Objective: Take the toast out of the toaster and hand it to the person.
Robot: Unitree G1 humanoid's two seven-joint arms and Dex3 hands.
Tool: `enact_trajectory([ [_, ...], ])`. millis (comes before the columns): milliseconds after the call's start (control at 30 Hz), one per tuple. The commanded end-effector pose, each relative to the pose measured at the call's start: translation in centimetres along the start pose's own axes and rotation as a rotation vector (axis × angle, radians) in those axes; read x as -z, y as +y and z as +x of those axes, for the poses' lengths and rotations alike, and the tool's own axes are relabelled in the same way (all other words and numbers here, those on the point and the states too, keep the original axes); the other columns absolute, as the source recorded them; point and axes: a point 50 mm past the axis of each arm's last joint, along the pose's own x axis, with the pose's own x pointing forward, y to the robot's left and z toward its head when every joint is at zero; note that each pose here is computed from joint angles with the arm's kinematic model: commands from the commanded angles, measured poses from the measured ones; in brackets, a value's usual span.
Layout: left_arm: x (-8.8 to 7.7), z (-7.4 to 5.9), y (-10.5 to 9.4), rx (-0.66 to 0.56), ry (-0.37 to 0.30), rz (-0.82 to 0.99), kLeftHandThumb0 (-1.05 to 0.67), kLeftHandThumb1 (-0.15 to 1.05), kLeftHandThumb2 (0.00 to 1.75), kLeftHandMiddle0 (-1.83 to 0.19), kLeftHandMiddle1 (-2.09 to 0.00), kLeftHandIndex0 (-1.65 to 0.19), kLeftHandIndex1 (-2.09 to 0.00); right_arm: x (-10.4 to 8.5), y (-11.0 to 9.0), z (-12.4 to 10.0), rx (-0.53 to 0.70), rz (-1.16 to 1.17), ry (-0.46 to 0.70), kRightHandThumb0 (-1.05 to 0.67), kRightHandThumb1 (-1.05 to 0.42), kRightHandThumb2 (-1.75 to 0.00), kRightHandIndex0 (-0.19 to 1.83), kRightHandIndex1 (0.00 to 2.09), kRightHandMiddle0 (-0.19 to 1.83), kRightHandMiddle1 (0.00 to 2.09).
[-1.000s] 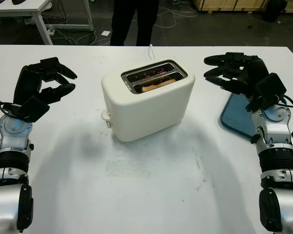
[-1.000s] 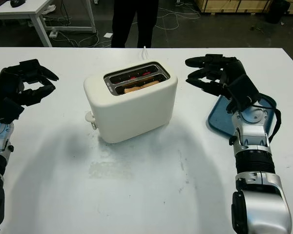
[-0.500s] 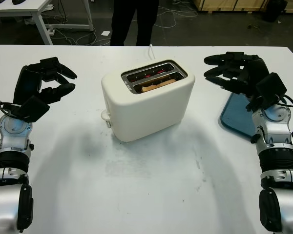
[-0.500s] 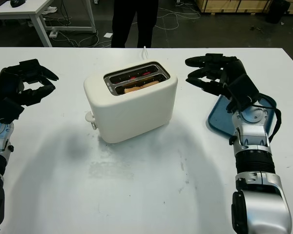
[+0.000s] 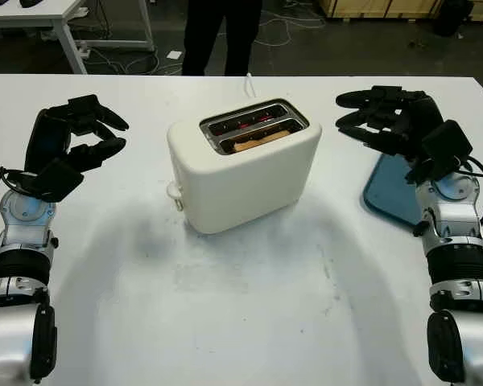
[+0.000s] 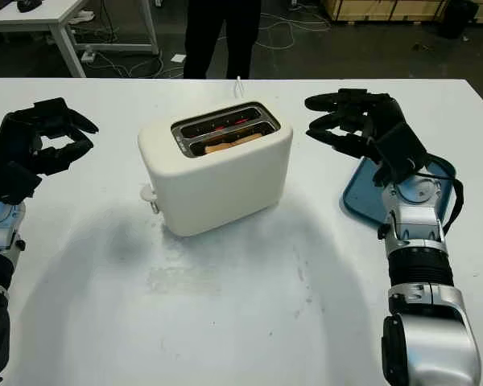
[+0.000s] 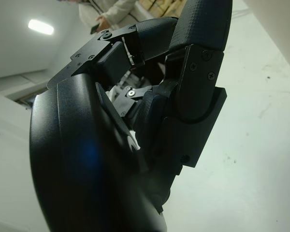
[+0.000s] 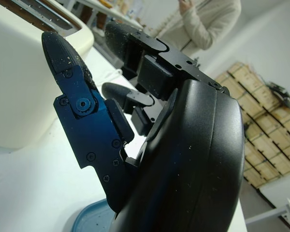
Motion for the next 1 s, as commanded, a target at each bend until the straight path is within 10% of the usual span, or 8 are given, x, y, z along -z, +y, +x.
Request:
enact_trajectory([
  [0, -0.13, 0.08, 0.17, -0.009, -0.009, 0.004, -1.05, 0.92, 0.26, -0.85, -1.18, -0.81, -1.03, -0.35, -0.08, 0.18, 0.002, -0.009, -0.025, -0.65, -0.66, 0.00, 0.73, 0.86, 0.99, 0.19],
  [967, -0.09, 0.08, 0.54, -0.026, 0.000, 0.022, -1.05, 0.92, 0.28, -0.86, -1.20, -0.79, -1.04, -0.81, -0.02, 0.31, 0.012, -0.033, -0.021, -0.63, -0.69, -0.01, 0.71, 0.85, 0.96, 0.20],
])
